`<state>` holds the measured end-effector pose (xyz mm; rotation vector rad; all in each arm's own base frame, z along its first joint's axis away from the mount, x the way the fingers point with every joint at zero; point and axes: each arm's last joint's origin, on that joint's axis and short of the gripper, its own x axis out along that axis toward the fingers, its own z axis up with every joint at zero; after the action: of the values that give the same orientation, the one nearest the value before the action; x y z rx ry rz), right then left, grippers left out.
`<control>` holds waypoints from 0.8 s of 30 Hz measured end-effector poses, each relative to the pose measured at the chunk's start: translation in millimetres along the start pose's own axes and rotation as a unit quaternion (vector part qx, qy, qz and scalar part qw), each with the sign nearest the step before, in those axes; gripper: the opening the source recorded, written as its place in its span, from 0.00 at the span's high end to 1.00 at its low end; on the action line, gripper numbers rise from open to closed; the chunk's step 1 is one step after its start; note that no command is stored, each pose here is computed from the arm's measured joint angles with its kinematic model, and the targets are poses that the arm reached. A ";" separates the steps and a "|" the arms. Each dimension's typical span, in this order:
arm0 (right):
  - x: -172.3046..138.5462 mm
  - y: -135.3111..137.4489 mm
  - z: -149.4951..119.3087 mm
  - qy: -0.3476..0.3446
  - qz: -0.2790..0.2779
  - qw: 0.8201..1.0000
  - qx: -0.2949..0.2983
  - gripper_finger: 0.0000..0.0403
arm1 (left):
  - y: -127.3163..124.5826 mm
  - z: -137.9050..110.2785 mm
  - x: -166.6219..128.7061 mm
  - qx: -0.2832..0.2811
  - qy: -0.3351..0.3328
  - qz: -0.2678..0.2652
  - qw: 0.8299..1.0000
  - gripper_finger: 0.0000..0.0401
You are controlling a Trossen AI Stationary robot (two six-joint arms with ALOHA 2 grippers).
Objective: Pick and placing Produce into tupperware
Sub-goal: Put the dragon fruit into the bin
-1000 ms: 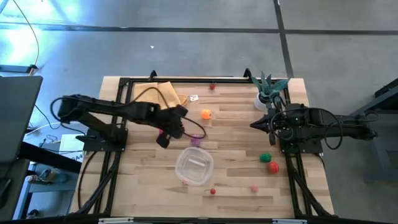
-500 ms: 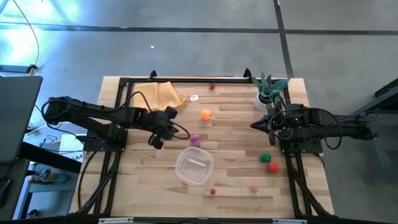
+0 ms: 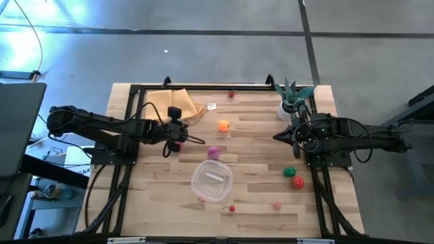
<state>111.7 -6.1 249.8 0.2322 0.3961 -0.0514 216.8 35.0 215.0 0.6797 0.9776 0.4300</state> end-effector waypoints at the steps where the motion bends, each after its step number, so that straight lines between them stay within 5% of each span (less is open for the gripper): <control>1: 0.0 0.0 0.0 0.000 0.000 1.000 0.000 1.00 | -1.0 -1.7 0.8 -0.008 0.006 0.007 1.000 1.00; 10: 0.0 0.0 0.0 0.000 0.000 1.000 0.000 1.00 | -5.4 -13.5 4.9 -0.051 0.057 0.081 0.994 1.00; 18: 0.0 0.0 -0.1 0.000 0.000 1.000 0.000 1.00 | 0.5 -12.4 5.9 -0.073 0.072 0.211 0.972 1.00; 24: 0.0 0.0 -0.1 0.000 0.000 1.000 0.000 1.00 | -1.8 -13.6 7.7 -0.078 0.064 0.210 0.972 1.00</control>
<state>111.7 -6.1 249.8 0.2318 0.3968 -0.0514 208.9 42.9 203.9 0.7220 0.9074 0.9250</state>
